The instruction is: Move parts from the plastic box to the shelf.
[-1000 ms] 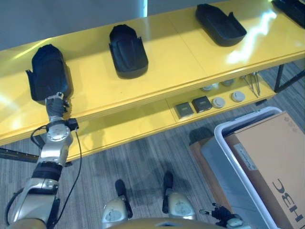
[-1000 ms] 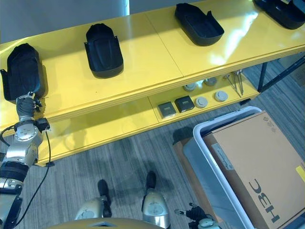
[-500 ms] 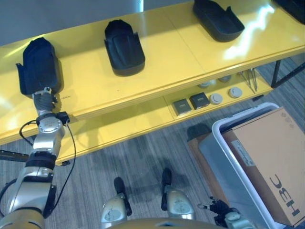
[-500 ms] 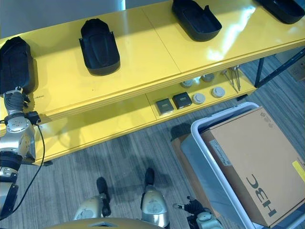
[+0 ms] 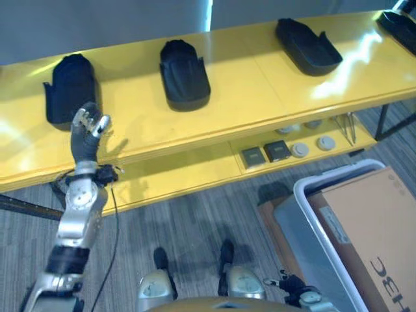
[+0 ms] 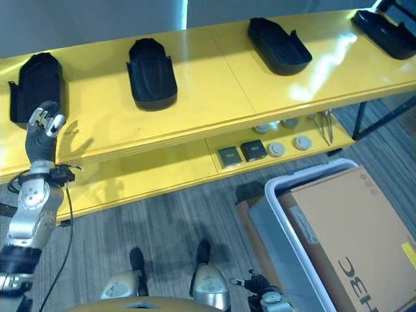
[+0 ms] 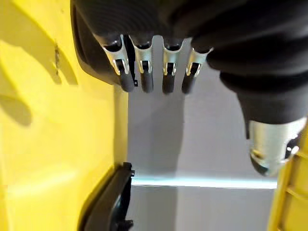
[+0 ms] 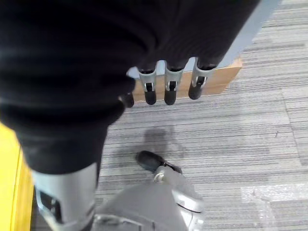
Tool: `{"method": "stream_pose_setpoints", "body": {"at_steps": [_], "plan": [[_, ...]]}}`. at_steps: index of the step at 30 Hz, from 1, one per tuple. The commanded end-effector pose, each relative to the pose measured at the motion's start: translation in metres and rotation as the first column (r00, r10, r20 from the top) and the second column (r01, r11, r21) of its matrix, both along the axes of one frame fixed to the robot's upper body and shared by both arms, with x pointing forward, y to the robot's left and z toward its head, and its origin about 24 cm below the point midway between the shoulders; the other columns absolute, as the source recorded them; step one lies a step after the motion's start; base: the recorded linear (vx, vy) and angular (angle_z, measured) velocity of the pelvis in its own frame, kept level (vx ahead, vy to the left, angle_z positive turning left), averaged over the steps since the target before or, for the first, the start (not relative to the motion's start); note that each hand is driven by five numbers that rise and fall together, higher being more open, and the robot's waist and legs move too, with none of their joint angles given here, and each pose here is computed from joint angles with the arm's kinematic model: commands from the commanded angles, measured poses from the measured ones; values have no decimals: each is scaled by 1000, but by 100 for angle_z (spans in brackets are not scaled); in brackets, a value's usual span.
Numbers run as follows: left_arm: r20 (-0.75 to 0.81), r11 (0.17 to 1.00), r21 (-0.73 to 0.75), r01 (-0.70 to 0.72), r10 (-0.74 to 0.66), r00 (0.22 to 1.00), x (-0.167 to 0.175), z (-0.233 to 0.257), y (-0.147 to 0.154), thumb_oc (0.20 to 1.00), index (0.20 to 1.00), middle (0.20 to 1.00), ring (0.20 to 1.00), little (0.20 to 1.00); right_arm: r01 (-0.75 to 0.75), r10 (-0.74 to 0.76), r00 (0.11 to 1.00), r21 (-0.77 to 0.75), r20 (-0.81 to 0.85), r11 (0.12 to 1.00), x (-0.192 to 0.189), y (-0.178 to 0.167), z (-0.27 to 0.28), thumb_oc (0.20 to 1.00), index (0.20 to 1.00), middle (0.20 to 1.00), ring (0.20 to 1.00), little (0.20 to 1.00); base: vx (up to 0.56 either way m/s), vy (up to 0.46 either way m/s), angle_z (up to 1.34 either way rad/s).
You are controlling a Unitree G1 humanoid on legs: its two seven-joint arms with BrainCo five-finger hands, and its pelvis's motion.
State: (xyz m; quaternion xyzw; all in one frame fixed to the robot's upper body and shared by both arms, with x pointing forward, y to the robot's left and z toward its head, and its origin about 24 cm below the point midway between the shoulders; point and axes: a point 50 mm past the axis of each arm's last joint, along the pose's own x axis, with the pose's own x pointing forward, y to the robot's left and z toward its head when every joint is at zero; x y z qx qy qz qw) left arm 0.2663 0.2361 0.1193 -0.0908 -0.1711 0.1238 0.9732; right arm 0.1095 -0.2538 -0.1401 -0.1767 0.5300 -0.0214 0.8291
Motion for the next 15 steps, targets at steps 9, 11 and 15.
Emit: {"method": "stream_pose_setpoints", "body": {"at_steps": [9,11,15], "plan": [[-515,953,-301,-27,-139,846,-88,-144,26,1000,1000,1000,1000,1000,148,-149,987,-11,-63,989,-25,-4,-6,1000,1000,1000,1000,1000,-33,-38,21],[-620,958,-276,-71,-121,775,-108,-174,29,1000,1000,1000,1000,1000,155,-155,985,-3,-71,988,-27,-1,-8,1000,1000,1000,1000,1000,-22,-15,14],[-876,963,-177,-202,-61,478,-159,-242,27,1000,1000,1000,1000,1000,143,-143,985,-2,-93,990,-30,3,-14,1000,1000,1000,1000,1000,-14,-5,1]]}}
